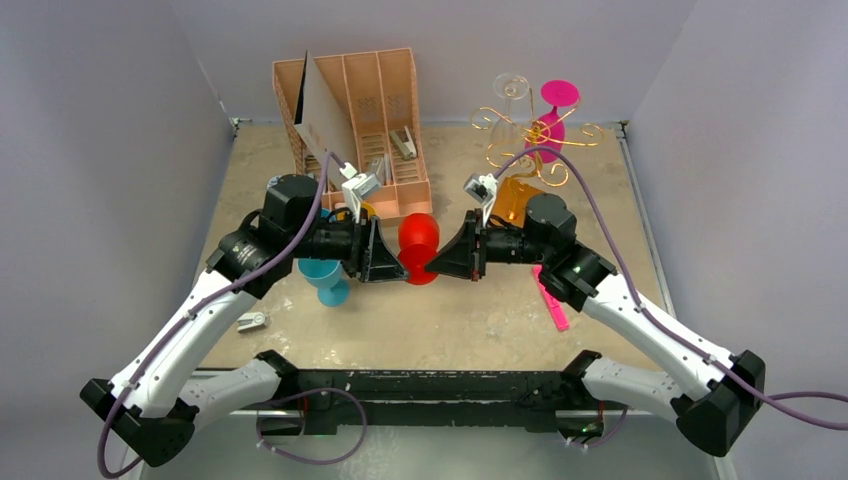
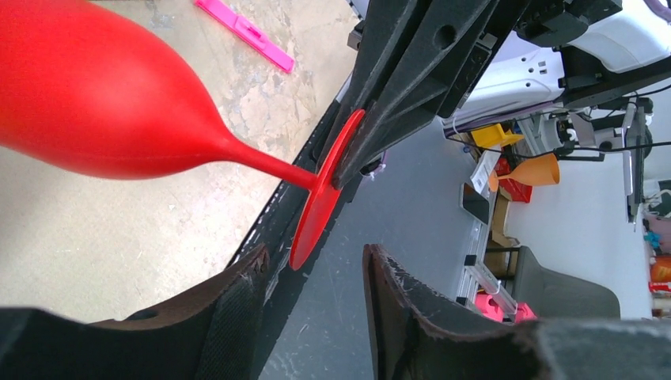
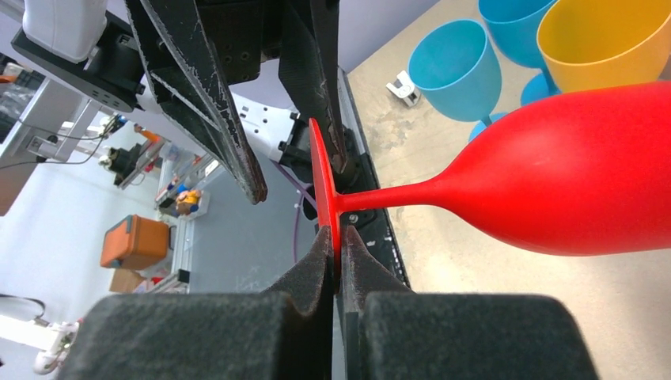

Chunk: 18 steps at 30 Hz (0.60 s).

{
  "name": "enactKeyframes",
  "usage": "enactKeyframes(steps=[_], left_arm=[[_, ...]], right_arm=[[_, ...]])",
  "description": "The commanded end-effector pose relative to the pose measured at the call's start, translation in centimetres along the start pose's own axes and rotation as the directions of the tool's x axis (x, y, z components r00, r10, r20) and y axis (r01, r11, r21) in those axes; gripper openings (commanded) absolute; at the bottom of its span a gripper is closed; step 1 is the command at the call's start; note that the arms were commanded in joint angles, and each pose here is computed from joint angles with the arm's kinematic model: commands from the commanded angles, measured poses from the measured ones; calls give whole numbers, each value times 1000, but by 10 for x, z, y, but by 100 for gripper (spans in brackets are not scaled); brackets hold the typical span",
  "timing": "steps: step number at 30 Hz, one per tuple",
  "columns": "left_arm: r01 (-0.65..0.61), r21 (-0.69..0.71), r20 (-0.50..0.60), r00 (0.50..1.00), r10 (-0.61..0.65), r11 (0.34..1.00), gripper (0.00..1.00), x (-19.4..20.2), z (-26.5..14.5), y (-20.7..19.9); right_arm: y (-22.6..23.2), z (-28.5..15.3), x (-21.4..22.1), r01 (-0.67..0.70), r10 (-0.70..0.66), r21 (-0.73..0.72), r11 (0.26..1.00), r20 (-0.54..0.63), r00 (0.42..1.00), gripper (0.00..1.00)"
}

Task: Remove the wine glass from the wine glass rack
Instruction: Place the wine glass at the center of the board.

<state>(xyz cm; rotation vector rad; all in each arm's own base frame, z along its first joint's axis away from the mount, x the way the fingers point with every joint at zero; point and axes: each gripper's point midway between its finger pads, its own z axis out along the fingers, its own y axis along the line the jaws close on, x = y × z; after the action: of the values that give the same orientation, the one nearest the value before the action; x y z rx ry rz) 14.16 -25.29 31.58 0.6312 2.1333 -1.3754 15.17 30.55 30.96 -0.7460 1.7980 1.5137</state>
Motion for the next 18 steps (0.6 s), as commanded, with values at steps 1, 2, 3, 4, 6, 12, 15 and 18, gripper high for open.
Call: enactKeyframes(steps=[1,2,3,4,6,12,15,18], left_arm=[[-44,45,19,999,43,998,43,-9,0,-10],[-44,46,23,999,43,998,41,-10,0,-11],[-45,47,26,999,43,998,39,-11,0,-11],[-45,49,28,999,44,998,35,-11,0,-11],[-46,51,31,999,44,998,30,-12,1,-11],[-52,68,32,998,50,996,10,-14,2,-13],[-53,88,19,998,51,995,0,-12,4,-15],[-62,102,22,998,60,993,0,-12,4,-18]], right_arm=[[20,2,-8,28,-28,-100,995,-2,1000,0],[22,2,-7,29,-30,-112,993,-9,1000,0],[24,2,-6,29,-31,-122,992,-14,999,0],[25,2,-6,30,-33,-130,991,-20,999,0],[29,1,-4,33,-37,-147,989,-28,999,0],[29,2,-3,8,-16,-149,989,-47,999,0],[29,4,-2,-17,7,-149,989,-67,998,2],[27,7,0,-41,30,-153,987,-74,997,15]])
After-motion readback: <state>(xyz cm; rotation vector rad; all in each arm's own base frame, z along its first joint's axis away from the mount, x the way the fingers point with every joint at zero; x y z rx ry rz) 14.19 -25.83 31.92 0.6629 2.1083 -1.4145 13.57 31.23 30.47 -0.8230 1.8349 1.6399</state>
